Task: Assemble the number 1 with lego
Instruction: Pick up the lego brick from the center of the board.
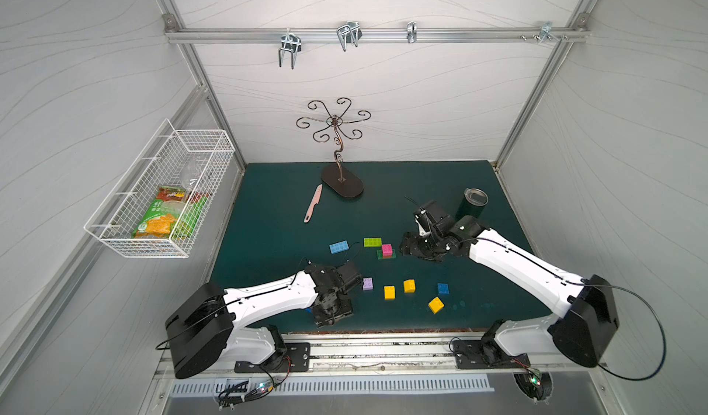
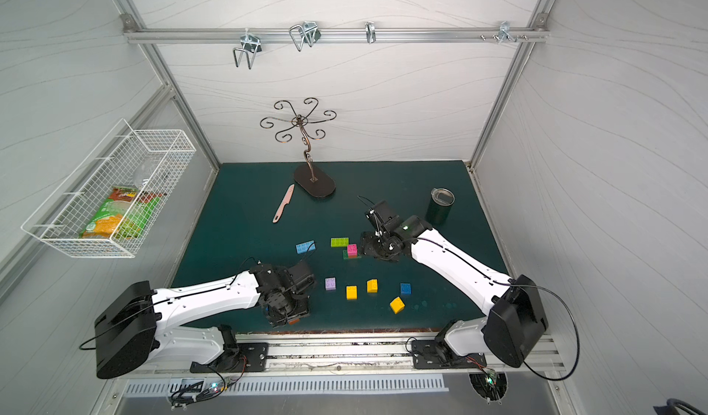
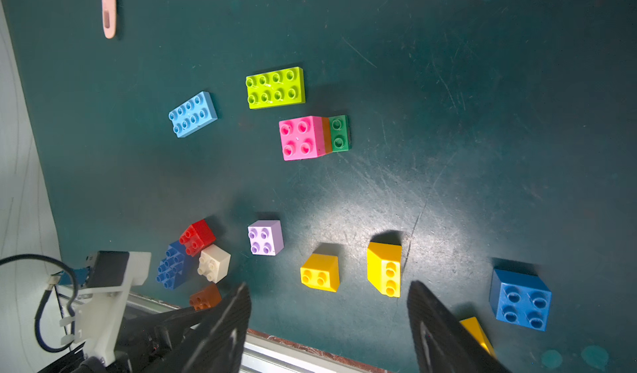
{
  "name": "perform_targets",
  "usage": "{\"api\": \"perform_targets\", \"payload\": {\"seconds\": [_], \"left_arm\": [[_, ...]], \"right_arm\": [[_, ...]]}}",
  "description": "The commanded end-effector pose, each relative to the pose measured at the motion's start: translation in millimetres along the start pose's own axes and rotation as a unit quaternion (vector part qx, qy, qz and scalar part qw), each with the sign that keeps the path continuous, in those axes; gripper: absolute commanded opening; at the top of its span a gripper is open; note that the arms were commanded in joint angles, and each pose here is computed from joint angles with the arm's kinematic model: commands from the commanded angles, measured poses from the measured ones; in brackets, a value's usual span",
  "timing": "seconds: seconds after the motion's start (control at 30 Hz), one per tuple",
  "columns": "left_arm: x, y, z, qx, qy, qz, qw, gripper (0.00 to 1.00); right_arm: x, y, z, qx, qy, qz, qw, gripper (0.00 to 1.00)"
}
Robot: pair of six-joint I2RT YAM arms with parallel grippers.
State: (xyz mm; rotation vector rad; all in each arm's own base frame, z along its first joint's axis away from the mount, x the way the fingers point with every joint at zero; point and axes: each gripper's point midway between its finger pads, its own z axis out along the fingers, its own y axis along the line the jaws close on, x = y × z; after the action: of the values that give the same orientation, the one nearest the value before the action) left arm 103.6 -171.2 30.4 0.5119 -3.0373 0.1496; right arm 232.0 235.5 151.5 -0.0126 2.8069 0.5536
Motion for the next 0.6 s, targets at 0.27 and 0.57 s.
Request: {"api": "perform_targets", "payload": {"seconds": [0.27, 0.57], "left_arm": [[-3, 15, 5, -0.014, 0.0, -0.014, 1.0, 0.59], [-8, 19, 13, -0.006, 0.007, -0.026, 1.0, 0.53]], "right_arm": [[-6, 7, -1, -0.01, -0.001, -0.01, 1.0, 0.7], [-2, 7, 1, -0.013, 0.009, -0.01, 1.0, 0.67]]}}
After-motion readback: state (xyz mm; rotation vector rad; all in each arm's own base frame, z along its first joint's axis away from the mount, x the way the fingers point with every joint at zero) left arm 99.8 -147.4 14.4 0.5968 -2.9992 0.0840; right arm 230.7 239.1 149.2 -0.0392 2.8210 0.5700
